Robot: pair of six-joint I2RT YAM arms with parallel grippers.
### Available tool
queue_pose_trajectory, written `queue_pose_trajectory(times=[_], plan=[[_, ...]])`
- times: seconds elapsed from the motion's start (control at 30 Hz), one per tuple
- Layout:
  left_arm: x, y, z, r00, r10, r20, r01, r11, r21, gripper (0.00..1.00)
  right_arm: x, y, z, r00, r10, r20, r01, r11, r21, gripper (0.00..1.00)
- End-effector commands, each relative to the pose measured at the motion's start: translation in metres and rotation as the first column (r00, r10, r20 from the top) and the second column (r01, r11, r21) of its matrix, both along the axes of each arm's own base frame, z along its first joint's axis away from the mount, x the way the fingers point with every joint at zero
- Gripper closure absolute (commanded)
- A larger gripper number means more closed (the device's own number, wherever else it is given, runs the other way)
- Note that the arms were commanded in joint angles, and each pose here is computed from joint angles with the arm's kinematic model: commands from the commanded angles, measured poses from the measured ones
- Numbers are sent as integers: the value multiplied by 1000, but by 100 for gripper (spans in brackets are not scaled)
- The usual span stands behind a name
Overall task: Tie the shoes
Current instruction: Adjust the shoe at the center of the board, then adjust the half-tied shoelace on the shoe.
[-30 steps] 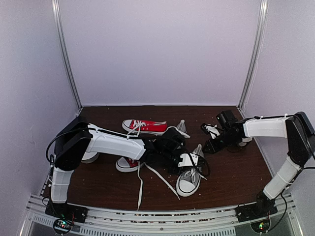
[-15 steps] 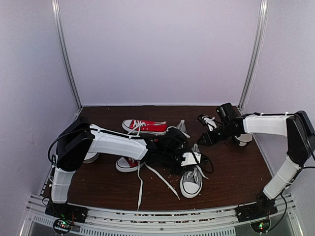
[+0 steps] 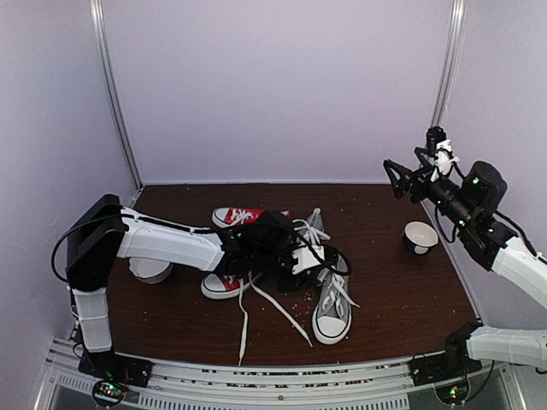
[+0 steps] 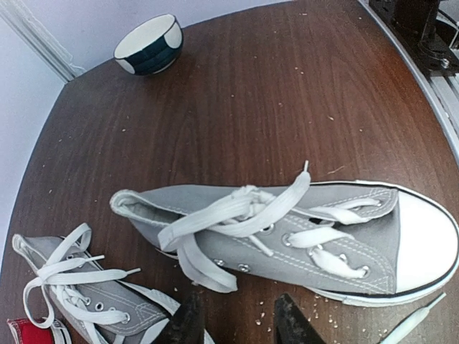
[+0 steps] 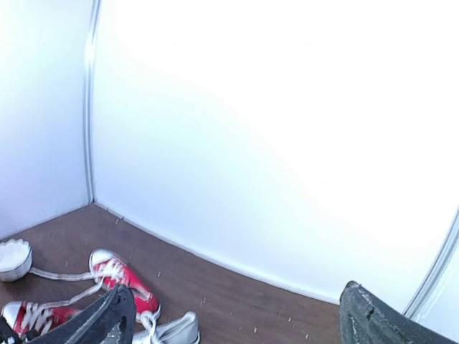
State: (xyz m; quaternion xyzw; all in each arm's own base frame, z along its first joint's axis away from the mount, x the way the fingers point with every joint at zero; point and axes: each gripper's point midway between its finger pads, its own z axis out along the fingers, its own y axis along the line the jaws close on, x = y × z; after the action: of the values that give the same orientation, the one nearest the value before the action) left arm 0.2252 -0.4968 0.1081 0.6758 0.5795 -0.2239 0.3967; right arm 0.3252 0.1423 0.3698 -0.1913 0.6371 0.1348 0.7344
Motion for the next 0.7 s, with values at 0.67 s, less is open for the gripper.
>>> queue_pose_trajectory(times=[0.67], plan=[[-2, -29, -7, 959, 83, -271, -136, 974, -182, 70, -65, 31, -193, 619, -17, -785, -43, 998, -55, 27]])
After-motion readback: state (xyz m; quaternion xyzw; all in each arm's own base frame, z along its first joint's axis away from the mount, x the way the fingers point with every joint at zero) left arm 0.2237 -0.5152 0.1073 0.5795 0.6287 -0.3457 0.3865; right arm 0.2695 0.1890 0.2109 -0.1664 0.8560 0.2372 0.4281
